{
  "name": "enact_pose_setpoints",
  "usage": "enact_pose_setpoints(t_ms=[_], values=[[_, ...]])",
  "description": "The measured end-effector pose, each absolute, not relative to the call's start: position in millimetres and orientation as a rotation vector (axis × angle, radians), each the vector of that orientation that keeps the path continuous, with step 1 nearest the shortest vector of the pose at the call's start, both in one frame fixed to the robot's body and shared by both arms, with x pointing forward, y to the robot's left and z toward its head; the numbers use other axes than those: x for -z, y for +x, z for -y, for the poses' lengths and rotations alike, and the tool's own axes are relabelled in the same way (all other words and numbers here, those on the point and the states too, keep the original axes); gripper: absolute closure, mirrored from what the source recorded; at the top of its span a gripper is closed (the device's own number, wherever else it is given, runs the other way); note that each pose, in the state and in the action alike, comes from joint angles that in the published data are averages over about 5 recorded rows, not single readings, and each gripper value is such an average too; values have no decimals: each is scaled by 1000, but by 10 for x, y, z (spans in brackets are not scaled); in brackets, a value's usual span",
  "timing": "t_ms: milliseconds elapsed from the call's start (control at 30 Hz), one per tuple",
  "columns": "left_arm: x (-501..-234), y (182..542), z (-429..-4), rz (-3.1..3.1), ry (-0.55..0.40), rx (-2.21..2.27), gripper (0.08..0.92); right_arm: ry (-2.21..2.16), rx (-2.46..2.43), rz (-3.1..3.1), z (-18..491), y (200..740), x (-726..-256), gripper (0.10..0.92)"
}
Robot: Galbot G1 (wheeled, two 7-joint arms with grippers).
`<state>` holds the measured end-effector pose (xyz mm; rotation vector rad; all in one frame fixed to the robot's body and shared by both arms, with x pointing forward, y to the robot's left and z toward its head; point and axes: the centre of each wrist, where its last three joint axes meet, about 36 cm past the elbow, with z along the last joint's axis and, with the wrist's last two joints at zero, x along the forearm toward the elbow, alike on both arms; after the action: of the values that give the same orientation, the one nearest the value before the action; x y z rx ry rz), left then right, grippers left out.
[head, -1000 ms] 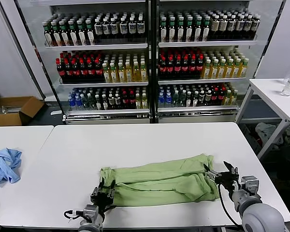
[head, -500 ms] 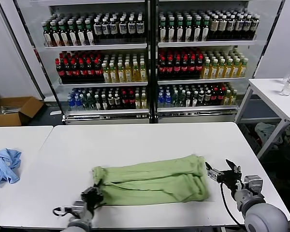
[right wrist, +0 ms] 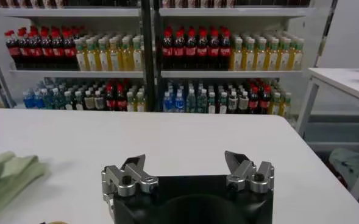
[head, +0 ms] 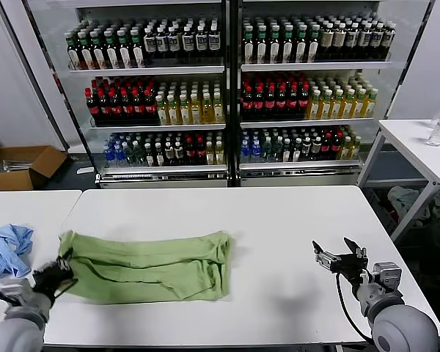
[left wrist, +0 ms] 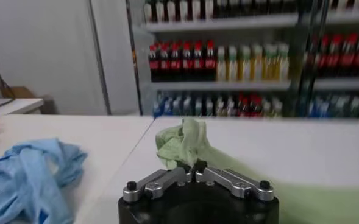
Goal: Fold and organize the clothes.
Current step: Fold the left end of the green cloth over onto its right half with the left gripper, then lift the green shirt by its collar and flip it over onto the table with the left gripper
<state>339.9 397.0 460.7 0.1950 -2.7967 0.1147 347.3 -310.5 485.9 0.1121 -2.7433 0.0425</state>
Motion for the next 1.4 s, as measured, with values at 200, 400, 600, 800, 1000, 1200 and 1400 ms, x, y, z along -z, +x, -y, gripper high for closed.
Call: enact_pose_setpoints(t_ms=[200,400,600,800,1000,1200,1400], values=[[-4722,3359,-3564,2782,-12,-512,907,106,-45,2735,3119,3472,-4825,200],[-4589,3367,-2967,2658,-224,-841,907,99,-51,2735,3161,3498,-4814,200],[-4439,3505,-2468,2551,-360,-992,903,93,-50,2730,3182,3516,-4784,200],[-4305,3675,-2124,2565,-410,-904,774,94,-53,2732,3191,3534,-4795,200],[-4352,3700,-1985,2636,-458,-776,601,93,-56,2733,3202,3552,-4796,200],[-4477,3596,-2072,2713,-419,-666,428,97,-50,2730,3187,3568,-4777,200],[-4310,3579,-2384,2760,-215,-419,256,100,-45,2728,3159,3594,-4745,200]])
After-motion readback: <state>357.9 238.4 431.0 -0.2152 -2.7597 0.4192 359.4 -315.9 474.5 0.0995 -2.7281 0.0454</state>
